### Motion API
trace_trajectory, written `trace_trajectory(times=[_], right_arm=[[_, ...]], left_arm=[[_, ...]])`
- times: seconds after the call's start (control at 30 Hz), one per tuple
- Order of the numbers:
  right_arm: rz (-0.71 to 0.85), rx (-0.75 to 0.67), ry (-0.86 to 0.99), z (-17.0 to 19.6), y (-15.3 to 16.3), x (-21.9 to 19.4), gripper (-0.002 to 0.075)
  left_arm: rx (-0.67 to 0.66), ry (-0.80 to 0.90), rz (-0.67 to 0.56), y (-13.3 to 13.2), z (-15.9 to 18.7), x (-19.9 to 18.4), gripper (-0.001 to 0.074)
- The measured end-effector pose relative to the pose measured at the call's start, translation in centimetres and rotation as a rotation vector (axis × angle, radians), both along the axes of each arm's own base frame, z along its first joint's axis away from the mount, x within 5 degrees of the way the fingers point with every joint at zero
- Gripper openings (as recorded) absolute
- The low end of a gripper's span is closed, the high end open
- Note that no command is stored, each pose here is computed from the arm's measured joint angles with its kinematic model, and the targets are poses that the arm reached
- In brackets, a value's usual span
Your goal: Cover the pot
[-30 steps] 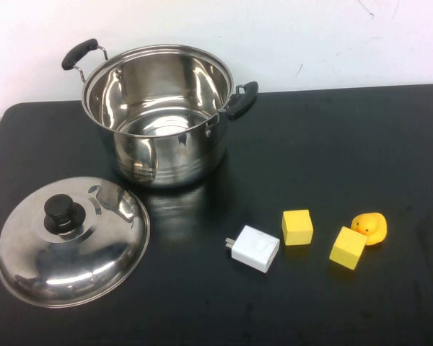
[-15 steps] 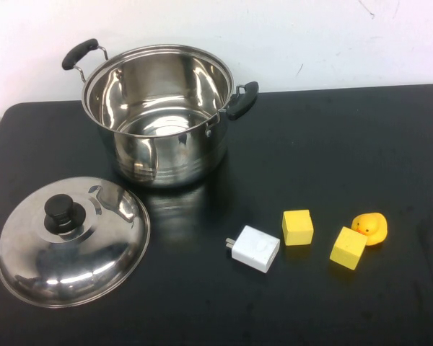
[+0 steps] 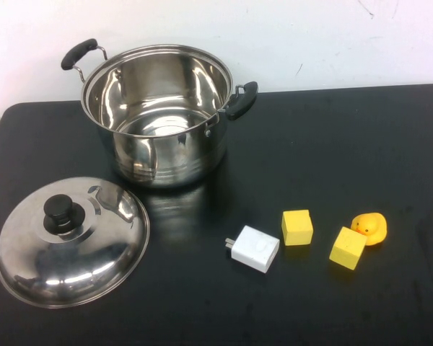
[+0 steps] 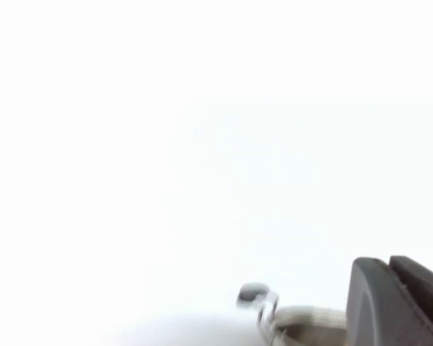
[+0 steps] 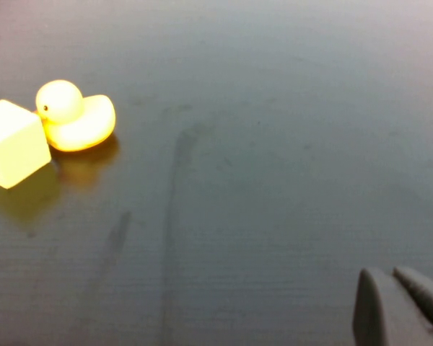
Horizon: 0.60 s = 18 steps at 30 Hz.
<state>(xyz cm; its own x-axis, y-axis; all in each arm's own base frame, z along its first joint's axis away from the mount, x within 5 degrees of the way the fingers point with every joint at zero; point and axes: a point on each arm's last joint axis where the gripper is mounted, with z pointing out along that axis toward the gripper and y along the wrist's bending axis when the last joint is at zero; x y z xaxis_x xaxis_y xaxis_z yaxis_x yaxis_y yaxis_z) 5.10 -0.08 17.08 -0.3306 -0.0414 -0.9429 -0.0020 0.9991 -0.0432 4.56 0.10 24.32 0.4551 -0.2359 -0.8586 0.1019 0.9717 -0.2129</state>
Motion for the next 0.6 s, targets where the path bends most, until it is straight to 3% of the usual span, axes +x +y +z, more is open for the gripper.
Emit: trace_trajectory(times=[0.17,0.37,0.47,0.6], right_arm=[[0.000,0.000,0.000,0.0,0.0,0.0,-0.0002],[0.000,0.000,0.000,0.0,0.0,0.0,-0.0002],[0.000,0.000,0.000,0.0,0.0,0.0,-0.0002],[0.000,0.000,0.000,0.0,0.0,0.0,-0.0002]], left_arm=[[0.074,0.087,0.032,0.0,3.2,0.0,-0.0002],[0.023,0.019,0.017,0.0,7.8,1.7,-0.0002],[0.003,0.026,0.010,0.1,8.0,3.7,-0.0002],[0.104,0.125,-0.005,-0.5,6.8,7.0,0.0038]])
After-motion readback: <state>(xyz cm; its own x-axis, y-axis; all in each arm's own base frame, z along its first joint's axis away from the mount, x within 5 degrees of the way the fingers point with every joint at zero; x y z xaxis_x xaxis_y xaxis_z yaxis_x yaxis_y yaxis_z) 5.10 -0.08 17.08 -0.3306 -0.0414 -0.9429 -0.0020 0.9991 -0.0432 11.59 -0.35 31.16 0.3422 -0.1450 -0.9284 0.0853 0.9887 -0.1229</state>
